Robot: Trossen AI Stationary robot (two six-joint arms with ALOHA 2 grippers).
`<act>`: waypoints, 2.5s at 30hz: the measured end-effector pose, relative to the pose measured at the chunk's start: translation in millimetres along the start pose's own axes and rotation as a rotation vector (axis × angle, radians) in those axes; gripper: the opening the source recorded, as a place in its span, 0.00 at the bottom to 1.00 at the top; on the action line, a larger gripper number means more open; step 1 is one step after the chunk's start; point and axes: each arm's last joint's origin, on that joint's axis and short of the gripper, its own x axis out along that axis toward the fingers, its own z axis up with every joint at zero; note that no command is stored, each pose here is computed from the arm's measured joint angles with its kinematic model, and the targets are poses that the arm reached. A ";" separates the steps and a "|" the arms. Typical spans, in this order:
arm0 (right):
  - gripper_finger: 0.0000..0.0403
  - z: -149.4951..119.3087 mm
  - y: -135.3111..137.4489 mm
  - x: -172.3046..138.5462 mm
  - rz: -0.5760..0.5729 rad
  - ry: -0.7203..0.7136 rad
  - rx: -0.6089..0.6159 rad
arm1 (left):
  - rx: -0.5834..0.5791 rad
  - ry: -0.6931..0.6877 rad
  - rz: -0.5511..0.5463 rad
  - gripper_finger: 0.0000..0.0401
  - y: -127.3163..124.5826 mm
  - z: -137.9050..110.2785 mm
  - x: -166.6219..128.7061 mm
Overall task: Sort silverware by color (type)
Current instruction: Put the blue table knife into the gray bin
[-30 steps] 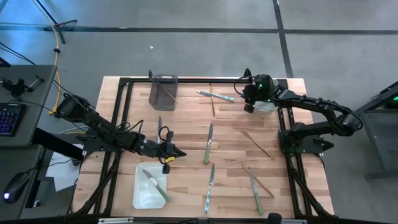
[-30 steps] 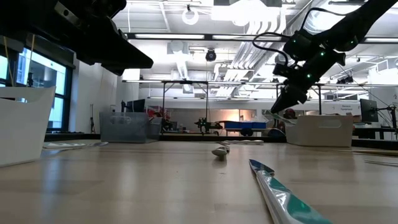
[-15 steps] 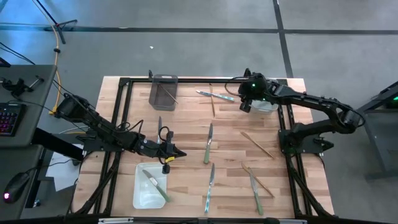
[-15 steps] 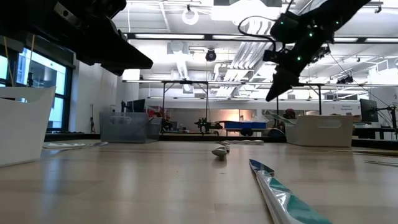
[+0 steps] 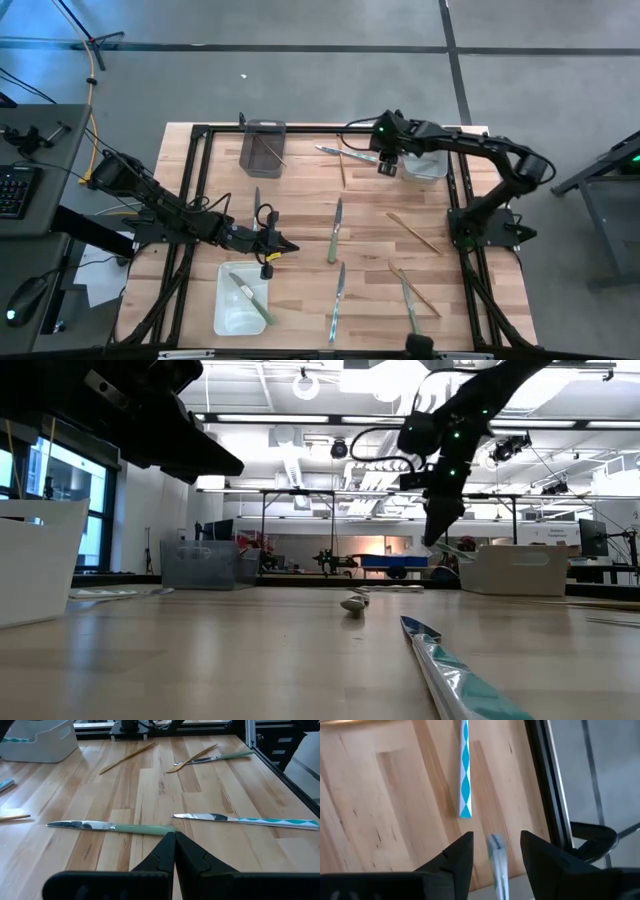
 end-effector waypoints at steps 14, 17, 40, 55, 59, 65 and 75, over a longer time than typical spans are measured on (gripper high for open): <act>0.04 1.4 -4.1 4.2 0.007 0.087 -0.032 | 0.004 0.011 0.001 0.00 0.2 -1.1 0.0; 0.05 4.3 -1.2 -8.7 -0.021 0.049 -0.046 | 0.004 0.012 0.001 0.00 0.1 -1.2 0.0; 0.01 -74.7 33.1 -62.8 -0.543 -0.805 0.476 | 0.020 0.029 -0.004 0.00 -4.2 -3.7 -1.7; 0.01 -75.8 39.1 -65.0 -0.531 -0.997 0.879 | 0.022 0.029 0.005 0.00 -3.6 -3.7 -1.6; 0.01 -75.7 43.2 -56.1 -0.575 -0.954 1.035 | 0.019 0.029 0.004 0.00 -3.7 -3.8 -1.6; 0.03 -75.9 48.0 -42.1 -0.640 -0.908 1.204 | 0.019 0.029 0.004 0.00 -3.8 -3.8 -1.6; 0.27 -79.6 52.7 -29.9 -0.621 -0.837 1.234 | 0.019 0.029 0.004 0.00 -3.7 -3.8 -1.6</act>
